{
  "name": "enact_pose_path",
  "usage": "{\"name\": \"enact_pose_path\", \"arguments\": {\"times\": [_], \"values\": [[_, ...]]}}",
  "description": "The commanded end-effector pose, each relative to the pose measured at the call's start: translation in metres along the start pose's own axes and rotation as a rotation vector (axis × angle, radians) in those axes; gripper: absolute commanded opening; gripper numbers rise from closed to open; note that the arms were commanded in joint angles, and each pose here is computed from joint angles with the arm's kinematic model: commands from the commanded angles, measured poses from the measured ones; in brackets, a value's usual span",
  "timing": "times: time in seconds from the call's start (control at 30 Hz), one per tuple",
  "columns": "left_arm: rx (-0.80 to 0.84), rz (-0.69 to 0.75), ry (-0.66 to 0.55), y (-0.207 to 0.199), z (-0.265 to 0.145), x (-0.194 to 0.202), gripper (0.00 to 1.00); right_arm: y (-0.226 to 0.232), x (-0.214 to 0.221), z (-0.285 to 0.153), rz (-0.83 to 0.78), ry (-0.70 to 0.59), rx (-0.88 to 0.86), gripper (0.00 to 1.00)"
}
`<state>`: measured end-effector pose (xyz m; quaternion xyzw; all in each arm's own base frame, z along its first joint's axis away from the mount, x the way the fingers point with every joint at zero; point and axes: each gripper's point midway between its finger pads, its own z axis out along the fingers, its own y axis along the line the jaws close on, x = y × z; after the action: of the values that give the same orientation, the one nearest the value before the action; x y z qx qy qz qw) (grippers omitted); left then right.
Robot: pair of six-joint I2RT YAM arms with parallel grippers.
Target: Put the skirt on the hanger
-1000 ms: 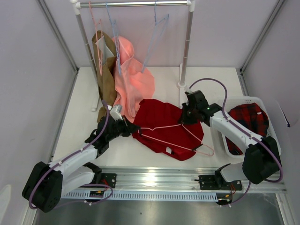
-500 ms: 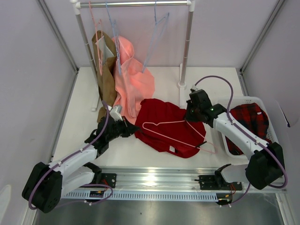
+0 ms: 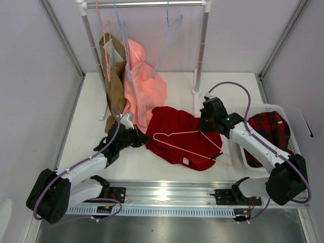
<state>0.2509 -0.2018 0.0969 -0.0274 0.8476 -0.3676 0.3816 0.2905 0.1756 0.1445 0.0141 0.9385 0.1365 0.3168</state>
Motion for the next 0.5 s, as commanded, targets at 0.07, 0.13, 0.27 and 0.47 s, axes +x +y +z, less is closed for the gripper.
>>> {"name": "enact_pose_path", "arguments": {"times": [0.07, 0.13, 0.27, 0.47], "values": [[0.006, 0.028, -0.067, -0.0123, 0.0050, -0.0319, 0.00, 0.0059, -0.0150, -0.0124, -0.027, -0.066, -0.001, 0.00], [-0.004, 0.026, -0.059, -0.0103, 0.0062, -0.0308, 0.00, 0.0065, -0.0158, -0.0139, -0.028, -0.069, -0.003, 0.00], [-0.010, 0.021, -0.044, -0.0108, 0.0100, -0.0317, 0.00, 0.0056, -0.0168, -0.0163, -0.028, -0.075, 0.005, 0.00], [-0.028, 0.011, -0.021, -0.0053, 0.0125, -0.0256, 0.00, 0.0006, -0.0225, -0.0205, -0.007, -0.099, 0.027, 0.00]]}}
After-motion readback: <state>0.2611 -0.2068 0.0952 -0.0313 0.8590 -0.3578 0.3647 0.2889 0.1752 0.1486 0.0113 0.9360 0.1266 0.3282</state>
